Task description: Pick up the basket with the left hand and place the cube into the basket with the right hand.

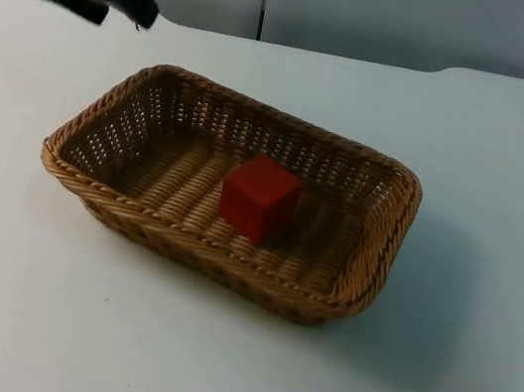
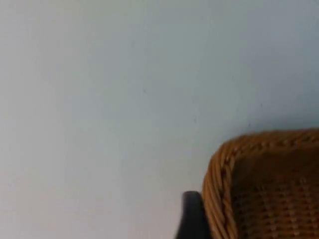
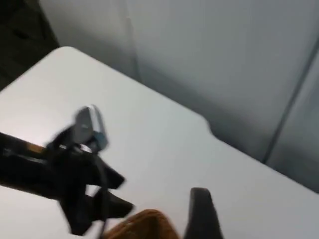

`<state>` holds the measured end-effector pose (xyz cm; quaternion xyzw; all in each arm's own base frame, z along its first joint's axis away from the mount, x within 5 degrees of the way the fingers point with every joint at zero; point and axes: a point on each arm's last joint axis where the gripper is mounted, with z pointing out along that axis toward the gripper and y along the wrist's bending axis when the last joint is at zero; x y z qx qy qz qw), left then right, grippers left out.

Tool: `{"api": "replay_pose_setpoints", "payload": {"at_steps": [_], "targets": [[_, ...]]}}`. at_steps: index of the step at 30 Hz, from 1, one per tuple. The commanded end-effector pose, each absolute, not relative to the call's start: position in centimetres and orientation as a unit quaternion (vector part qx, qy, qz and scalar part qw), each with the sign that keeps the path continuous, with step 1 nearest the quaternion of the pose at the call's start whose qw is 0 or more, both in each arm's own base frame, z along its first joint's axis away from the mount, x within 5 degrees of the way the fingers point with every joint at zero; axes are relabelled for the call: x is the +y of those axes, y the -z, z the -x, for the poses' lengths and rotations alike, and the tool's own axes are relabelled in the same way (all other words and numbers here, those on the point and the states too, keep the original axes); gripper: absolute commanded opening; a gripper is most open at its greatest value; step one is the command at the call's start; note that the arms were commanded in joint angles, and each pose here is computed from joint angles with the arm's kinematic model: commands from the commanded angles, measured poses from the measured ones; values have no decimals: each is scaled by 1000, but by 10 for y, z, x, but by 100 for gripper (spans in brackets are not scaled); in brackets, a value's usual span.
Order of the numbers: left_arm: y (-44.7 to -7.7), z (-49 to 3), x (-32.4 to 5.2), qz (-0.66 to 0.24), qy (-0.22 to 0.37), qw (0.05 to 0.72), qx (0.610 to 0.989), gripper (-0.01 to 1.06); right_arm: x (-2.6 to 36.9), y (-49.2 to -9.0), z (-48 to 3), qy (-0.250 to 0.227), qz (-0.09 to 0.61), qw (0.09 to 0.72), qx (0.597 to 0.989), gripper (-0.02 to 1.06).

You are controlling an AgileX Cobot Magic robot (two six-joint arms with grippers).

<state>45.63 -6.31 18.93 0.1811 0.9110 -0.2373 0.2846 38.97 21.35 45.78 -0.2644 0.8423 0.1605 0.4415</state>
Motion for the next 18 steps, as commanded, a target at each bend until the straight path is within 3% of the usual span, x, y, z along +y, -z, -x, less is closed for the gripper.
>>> {"api": "replay_pose_setpoints", "payload": {"at_steps": [1, 3, 4, 5, 6, 10, 11, 13, 15, 16, 18], "targets": [[-234, -459, -58, -189, 215, 299, 910, 40, 194, -486, -375, -99, 247, 488, 832, 45], [-275, -457, -55, -206, 190, 318, 906, 9, 174, -511, -361, -42, 231, 523, 819, 19], [-295, -453, -54, -217, 181, 330, 901, 0, 161, -526, -350, -5, 219, 544, 810, 4], [-317, -448, -54, -223, 177, 349, 893, 0, 148, -542, -338, 32, 205, 564, 799, 0], [-317, -448, -54, -223, 177, 349, 893, 0, 148, -542, -338, 32, 205, 564, 799, 0], [-396, -406, -46, -239, 125, 425, 864, 0, 105, -600, -274, 149, 124, 640, 744, 0], [-396, -406, -46, -239, 125, 425, 864, 0, 105, -600, -274, 149, 124, 640, 744, 0], [-434, -375, -36, -225, 66, 450, 862, 0, 89, -624, -238, 217, 92, 669, 705, 0], [-466, -342, -26, -203, 12, 473, 857, 0, 70, -648, -195, 239, 57, 702, 668, 0], [-466, -342, -26, -203, 12, 473, 857, 0, 70, -648, -195, 239, 57, 702, 668, 0], [-504, -296, -19, -192, -25, 512, 837, 0, 57, -660, -166, 232, 46, 725, 647, 0]]}}
